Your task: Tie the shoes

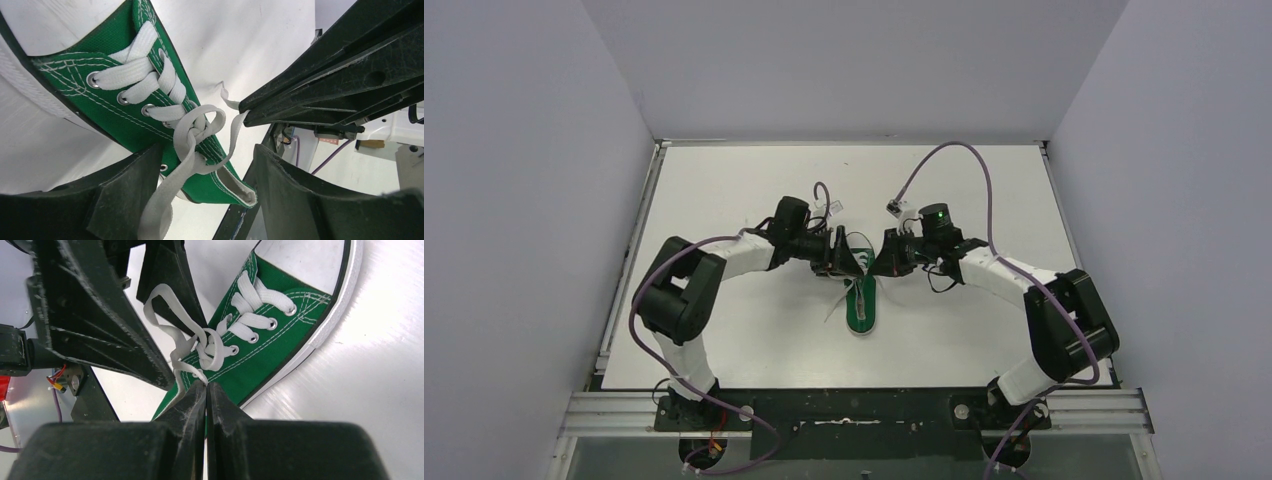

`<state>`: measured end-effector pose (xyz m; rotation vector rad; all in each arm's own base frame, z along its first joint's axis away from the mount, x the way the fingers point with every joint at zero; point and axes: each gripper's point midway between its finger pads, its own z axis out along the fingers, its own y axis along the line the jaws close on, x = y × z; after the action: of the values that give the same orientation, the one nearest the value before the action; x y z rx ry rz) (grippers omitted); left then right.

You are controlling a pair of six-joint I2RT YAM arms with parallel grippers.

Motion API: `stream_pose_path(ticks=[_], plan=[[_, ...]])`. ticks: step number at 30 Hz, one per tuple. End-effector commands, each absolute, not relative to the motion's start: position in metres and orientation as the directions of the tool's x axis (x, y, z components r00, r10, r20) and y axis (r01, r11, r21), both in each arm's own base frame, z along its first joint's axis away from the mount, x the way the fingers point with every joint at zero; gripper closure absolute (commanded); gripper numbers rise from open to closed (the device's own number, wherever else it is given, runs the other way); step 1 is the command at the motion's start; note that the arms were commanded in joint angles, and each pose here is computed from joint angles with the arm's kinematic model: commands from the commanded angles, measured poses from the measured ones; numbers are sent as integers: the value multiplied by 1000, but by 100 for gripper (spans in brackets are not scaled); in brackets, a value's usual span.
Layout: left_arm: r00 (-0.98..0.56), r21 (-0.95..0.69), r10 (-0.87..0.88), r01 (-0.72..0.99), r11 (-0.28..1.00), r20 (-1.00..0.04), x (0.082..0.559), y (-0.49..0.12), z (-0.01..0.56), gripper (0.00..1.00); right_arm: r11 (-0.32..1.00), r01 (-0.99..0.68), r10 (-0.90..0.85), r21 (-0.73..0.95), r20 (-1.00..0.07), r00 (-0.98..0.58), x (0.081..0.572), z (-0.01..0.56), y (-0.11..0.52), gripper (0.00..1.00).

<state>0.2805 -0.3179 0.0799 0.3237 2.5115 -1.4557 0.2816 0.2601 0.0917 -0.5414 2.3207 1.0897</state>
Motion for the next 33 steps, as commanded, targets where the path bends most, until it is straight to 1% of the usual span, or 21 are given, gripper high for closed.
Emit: stream_pose_path(ticks=[1, 7, 8, 11, 13, 14, 16, 19, 21, 27, 33], plan=[[-928, -838, 72, 362, 408, -366, 292, -331, 99, 50, 554, -605, -127, 572, -660, -740, 295, 114, 271, 100], [-932, -840, 64, 350, 415, -356, 295, -331, 97, 69, 520, -615, -138, 593, -653, -745, 289, 116, 275, 100], [-933, -841, 64, 348, 414, -355, 295, -331, 96, 70, 515, -604, -145, 608, -633, -761, 285, 114, 274, 99], [-932, -839, 66, 351, 417, -357, 296, -330, 96, 76, 524, -574, -143, 629, -599, -788, 284, 112, 271, 79], [-933, -838, 66, 348, 419, -355, 295, -329, 96, 78, 536, -548, -118, 642, -586, -802, 287, 113, 268, 69], [-933, -839, 67, 348, 419, -354, 295, -328, 96, 79, 543, -535, -103, 648, -581, -808, 290, 115, 267, 66], [-934, -838, 68, 346, 421, -351, 295, -328, 95, 80, 561, -503, -63, 658, -571, -818, 298, 118, 261, 63], [-935, -840, 72, 344, 420, -347, 294, -327, 94, 82, 563, -468, -26, 681, -552, -834, 310, 121, 259, 61], [-935, -840, 72, 345, 419, -348, 294, -327, 95, 82, 554, -467, -48, 689, -534, -844, 313, 120, 263, 61], [-933, -838, 76, 350, 418, -352, 294, -326, 96, 83, 529, -446, -93, 722, -473, -876, 314, 107, 275, 63], [-933, -840, 71, 349, 416, -352, 295, -327, 97, 85, 525, -428, -90, 735, -452, -887, 316, 100, 280, 67]])
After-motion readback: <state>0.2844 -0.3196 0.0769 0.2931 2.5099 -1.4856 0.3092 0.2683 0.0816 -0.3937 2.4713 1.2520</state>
